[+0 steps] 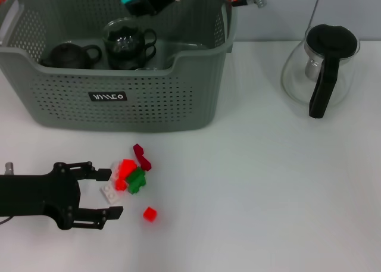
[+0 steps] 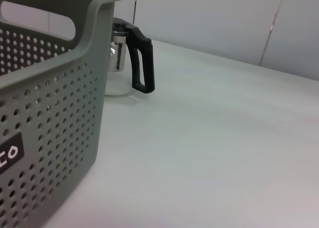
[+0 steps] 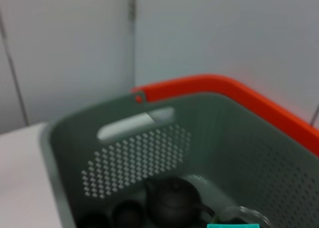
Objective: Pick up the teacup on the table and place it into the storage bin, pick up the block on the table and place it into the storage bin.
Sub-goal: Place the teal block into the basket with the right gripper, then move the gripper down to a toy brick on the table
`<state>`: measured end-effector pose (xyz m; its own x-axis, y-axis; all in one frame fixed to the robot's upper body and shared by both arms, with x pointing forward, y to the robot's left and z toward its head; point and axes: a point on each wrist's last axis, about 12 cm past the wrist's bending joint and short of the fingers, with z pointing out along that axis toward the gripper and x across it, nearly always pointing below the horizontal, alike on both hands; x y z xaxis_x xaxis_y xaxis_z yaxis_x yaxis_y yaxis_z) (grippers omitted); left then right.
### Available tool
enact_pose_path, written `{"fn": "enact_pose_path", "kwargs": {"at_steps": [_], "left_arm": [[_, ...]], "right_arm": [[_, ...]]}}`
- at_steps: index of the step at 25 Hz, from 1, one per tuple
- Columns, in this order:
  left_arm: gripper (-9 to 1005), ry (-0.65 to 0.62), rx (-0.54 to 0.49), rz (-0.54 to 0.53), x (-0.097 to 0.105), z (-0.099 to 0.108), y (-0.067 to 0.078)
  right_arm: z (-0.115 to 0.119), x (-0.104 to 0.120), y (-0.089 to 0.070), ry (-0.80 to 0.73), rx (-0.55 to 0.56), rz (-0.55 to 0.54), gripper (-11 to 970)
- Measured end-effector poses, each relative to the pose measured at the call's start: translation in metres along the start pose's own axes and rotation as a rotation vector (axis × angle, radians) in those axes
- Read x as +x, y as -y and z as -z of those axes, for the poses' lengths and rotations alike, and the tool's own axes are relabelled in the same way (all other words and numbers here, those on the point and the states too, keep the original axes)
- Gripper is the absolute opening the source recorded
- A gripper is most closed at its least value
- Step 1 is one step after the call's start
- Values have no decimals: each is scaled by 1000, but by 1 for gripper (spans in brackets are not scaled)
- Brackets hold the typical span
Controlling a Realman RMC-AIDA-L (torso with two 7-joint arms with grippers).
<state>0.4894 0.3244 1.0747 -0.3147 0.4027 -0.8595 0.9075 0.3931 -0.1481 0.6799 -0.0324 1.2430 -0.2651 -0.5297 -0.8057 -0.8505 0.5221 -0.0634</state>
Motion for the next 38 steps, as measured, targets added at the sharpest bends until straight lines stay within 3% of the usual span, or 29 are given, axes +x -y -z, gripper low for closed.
{"fn": "enact_pose_path", "kwargs": {"at_steps": [7, 13, 18, 20, 24, 27, 31, 38], "left_arm": [[826, 1, 0, -1, 0, 0, 0], [826, -1, 0, -4, -1, 1, 0], [826, -10, 2, -12, -2, 3, 0], [826, -18, 1, -28, -4, 4, -1], [826, -53, -7, -53, -7, 7, -3], [826, -87, -16, -59, -12, 9, -4], [826, -149, -22, -55, -30, 7, -5], [826, -313, -28, -32, -54, -9, -3]], "right_arm": [[0, 8, 7, 13, 42, -46, 486], [17, 5, 8, 99, 51, -28, 525], [58, 11, -6, 266, -62, -12, 773], [76, 19, -16, 334, -144, 11, 814], [105, 52, -32, 417, -312, 44, 895], [114, 89, -42, 408, -401, 57, 888], [114, 132, -53, 385, -468, 52, 888], [105, 170, -58, 349, -506, 35, 888]]}}
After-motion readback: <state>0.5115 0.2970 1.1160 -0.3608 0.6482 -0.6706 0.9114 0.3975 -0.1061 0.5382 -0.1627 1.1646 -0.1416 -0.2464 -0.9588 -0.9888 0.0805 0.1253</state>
